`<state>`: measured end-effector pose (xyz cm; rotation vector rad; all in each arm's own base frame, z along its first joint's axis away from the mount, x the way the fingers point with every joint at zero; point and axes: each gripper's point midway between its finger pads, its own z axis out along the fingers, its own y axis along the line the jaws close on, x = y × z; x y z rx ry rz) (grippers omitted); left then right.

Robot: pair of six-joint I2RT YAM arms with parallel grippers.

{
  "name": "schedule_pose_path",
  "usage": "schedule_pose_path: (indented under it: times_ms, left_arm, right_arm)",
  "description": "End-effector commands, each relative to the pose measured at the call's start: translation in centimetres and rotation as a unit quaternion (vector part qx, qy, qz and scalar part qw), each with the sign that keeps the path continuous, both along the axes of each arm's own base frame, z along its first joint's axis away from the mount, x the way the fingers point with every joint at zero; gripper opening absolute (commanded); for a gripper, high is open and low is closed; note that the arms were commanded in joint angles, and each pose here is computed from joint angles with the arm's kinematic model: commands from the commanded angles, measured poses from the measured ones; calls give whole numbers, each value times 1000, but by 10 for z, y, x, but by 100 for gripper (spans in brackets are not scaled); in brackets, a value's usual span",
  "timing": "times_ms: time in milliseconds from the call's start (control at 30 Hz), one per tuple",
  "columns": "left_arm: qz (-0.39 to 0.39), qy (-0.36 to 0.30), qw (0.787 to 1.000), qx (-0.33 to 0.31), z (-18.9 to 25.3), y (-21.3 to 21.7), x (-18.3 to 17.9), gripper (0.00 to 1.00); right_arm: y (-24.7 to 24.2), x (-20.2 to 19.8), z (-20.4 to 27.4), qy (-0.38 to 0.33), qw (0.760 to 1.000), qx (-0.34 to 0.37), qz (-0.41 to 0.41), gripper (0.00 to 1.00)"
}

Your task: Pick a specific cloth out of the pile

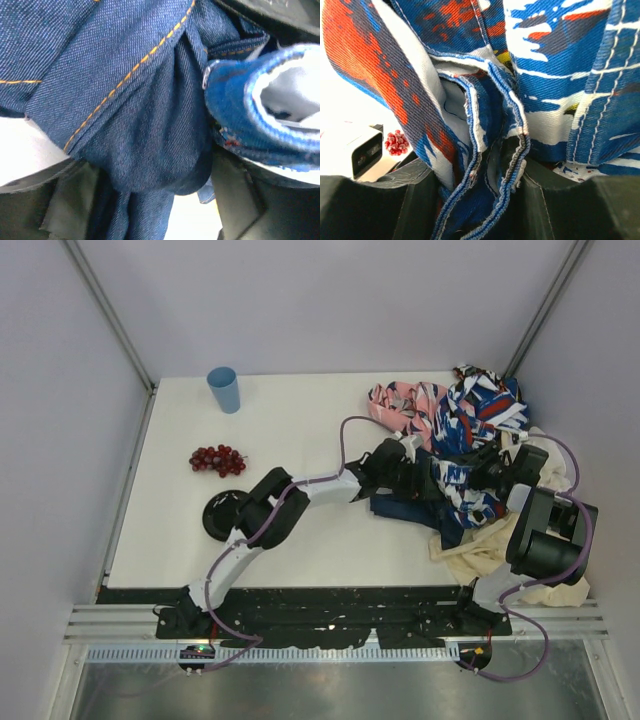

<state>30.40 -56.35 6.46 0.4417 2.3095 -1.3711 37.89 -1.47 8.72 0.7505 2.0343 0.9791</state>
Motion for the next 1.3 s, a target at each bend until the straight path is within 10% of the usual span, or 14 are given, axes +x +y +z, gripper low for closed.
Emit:
schedule_pose_path:
  times_ms: [0,167,633,1067,1267]
  left_arm:
    - [-29,9,1000,5,1,-21,-15,75]
    - [-15,-10,1000,24,4,-23,-7,2]
    - [131,-218,967,32,188,174,38,0]
    - [129,-401,907,-22,395,233,-6,0]
    - [167,-433,885,-7,419,267,-16,0]
  right_arm:
    - [16,-21,-19,53,997,51,11,50]
    - [-1,-18,-22,64,997,33,-25,50]
    - [-113,-62,-70,228,944,-140,-193,60]
    - [-145,-88,-76,273,902,-219,-254,65]
    - [-140,-80,-62,227,917,-227,-239,73]
